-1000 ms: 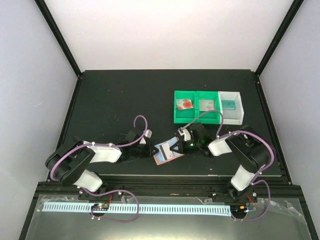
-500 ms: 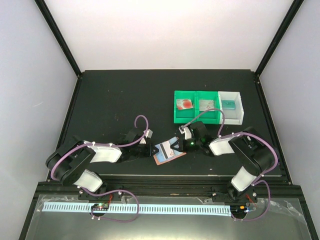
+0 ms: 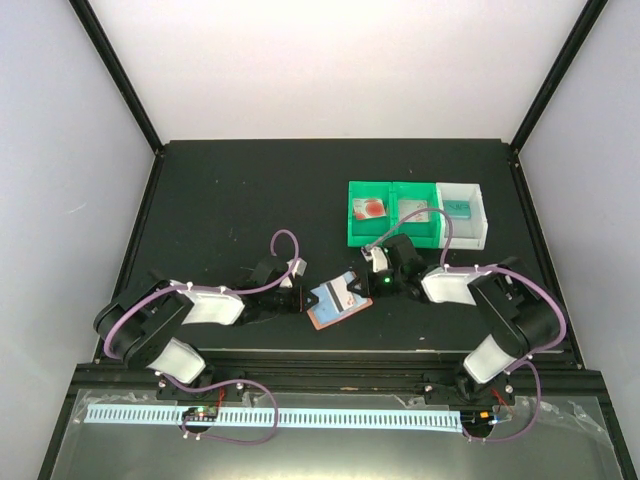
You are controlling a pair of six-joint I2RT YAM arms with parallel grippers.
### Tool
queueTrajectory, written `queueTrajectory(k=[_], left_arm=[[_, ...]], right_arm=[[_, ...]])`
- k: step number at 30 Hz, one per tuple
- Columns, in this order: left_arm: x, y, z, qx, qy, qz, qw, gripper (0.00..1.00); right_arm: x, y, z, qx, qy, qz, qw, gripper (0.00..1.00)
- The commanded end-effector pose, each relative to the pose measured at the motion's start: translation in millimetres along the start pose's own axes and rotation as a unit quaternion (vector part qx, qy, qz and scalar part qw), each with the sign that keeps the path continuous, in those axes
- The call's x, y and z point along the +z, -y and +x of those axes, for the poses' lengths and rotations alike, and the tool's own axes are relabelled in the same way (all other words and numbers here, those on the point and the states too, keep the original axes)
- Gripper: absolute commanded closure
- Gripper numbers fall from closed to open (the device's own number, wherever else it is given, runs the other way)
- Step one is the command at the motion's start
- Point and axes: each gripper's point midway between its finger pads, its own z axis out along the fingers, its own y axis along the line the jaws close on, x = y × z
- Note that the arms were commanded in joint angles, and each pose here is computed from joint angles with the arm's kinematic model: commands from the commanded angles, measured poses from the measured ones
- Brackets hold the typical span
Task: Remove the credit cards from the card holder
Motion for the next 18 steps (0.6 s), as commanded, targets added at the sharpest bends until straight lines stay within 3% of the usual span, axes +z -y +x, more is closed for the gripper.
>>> queueTrajectory(k=[1, 11, 15, 18], left_arm=[[0.9, -52.5, 31.3, -0.023, -0.038, -0.099, 0.994, 0.98], [0.9, -41.0, 25.9, -0.026, -0.034, -0.083, 0.996, 0.98], [-8.4, -20.8, 14.5, -0.039, -0.010, -0.055, 0.998, 0.86], [-20.7, 5.8, 1.7, -0.049, 0.001, -0.022, 0.999, 0.67]], right_arm=[[-11.9, 2.0, -11.2, -0.018, 0.022, 0.028, 0.999, 0.99], [-43.5, -2.8, -21.5, -0.053, 0.070, 0.072, 0.994, 0.99], [-54.0, -7.7, -26.6, -0.080, 0.080, 0.085, 0.990, 0.99], [-62.0, -14.0, -31.7, -0.104, 0.089, 0.090, 0.987, 0.99]])
